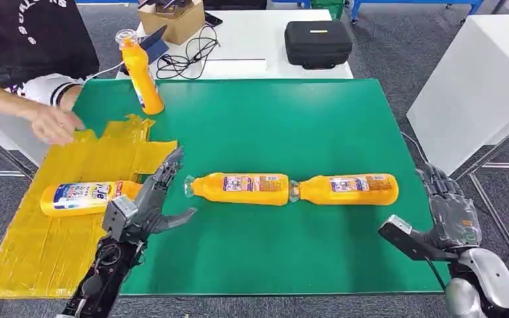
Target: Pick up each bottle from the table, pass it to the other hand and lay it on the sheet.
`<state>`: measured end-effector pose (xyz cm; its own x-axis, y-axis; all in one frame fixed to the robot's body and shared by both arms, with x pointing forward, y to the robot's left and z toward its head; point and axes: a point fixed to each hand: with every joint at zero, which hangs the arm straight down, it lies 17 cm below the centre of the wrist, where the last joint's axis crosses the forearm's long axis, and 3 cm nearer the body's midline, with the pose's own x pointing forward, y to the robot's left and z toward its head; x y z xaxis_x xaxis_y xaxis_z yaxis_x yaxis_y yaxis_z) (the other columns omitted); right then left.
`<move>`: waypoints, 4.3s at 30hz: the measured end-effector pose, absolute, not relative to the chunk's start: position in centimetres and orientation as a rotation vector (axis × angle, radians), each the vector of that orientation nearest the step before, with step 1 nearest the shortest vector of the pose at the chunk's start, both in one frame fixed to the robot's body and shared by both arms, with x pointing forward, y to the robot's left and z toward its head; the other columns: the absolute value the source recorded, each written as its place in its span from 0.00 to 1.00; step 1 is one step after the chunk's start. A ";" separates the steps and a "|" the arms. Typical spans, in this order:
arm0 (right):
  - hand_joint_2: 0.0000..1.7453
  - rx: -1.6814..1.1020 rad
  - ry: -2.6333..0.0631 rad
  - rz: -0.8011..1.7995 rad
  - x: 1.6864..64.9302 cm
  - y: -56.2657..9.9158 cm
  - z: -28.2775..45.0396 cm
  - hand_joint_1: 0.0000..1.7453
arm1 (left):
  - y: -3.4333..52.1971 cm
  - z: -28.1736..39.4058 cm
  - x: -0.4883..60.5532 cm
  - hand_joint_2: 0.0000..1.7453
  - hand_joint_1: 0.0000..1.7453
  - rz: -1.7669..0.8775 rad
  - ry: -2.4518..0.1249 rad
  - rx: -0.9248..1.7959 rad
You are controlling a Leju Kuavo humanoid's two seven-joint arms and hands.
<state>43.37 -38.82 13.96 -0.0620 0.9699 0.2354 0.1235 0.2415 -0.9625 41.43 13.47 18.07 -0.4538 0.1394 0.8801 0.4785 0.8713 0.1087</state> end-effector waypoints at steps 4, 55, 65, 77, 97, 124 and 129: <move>1.00 -1.080 -1.395 1.035 45.3 -39.7 13.1 0.00 | 14.1 19.9 40.6 1.00 0.00 -0.322 -2.058 -0.600; 1.00 -0.942 -1.132 1.315 56.9 -35.2 7.1 0.00 | 14.1 23.2 42.6 1.00 0.00 -0.220 -2.107 -0.738; 1.00 -0.790 -1.029 1.362 56.4 -32.4 3.6 0.00 | 14.5 23.7 43.8 1.00 0.00 -0.187 -2.110 -0.735; 1.00 -0.772 -0.987 1.405 56.0 -29.9 2.1 0.00 | 14.6 22.8 44.5 1.00 0.00 -0.174 -2.083 -0.716; 1.00 -0.635 -0.676 1.523 53.2 -30.5 -1.3 1.00 | 14.0 21.6 45.5 1.00 0.00 -0.173 -2.038 -0.708; 1.00 -1.008 -0.825 1.160 55.1 -33.9 1.3 1.00 | 15.8 18.5 44.4 1.00 0.00 -0.111 -1.957 -0.633; 1.00 -1.000 -1.033 0.991 55.2 -32.2 3.5 1.00 | 16.4 17.8 43.8 1.00 0.00 -0.096 -1.944 -0.613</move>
